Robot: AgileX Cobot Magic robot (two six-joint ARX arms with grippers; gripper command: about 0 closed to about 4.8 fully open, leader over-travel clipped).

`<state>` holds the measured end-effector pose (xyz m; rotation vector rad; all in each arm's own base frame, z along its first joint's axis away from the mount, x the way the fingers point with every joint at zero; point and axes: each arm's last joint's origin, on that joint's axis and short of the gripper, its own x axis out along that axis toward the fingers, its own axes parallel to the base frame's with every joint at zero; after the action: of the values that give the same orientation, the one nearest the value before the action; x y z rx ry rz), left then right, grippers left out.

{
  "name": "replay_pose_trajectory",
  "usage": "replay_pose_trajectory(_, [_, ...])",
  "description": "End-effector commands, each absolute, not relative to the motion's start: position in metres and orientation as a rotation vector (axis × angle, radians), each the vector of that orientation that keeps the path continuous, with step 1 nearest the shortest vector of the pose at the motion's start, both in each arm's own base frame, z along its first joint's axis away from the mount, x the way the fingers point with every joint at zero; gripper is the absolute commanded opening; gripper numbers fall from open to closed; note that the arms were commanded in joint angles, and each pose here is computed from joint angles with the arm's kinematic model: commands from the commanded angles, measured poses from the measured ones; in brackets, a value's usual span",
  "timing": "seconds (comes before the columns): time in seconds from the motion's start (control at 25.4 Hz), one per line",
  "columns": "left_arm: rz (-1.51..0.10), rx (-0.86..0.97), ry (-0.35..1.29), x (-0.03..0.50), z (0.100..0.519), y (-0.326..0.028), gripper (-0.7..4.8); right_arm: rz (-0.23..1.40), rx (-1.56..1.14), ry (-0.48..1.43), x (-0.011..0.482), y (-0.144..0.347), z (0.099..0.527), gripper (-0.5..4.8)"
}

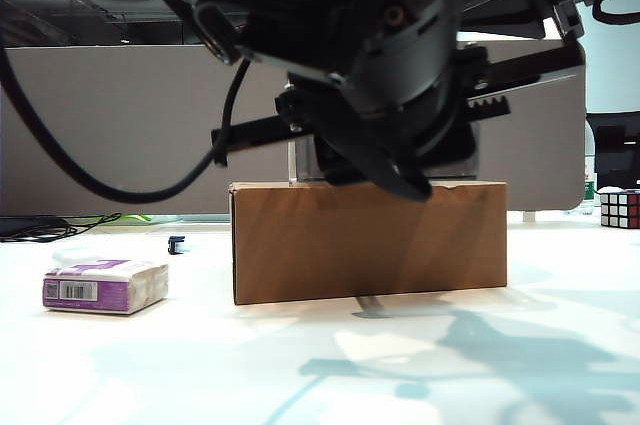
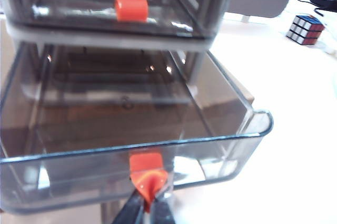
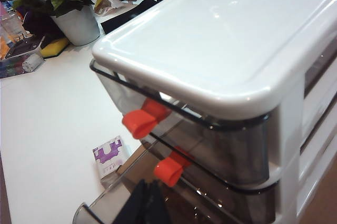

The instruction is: Open the third layer of the drawer on the table, pick up a pack of napkins on the table and put it in, and finally close the drawer.

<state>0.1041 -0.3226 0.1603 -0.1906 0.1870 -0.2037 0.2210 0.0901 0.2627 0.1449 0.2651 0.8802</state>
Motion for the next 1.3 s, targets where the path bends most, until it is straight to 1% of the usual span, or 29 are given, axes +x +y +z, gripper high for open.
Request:
replay_pose_trajectory(0.04, [-0.219,-0.213,0.229,0.095,0.157,-0.322,-0.06,0.886,0.145,0.241,0.221,0.090,0.267,-0.06])
replay_pose_trajectory(0.35, [-0.269,-0.182,0.256,0.070,0.154,-0.325,-0.06,0.886,0.145,0.241,0.221,0.090,0.267,-0.06])
replay_pose_trajectory(0.83, [-0.277,-0.172,0.242,0.058,0.167,-0.322,-0.06,0.890,0.145,0.240,0.221,0.091,0.267,-0.06])
replay_pose_trajectory(1.3, [-0.311,-0.149,0.246,0.045,0.168,-0.322,-0.06,0.890,0.145,0.238,0.221,0.091,0.267,-0.06])
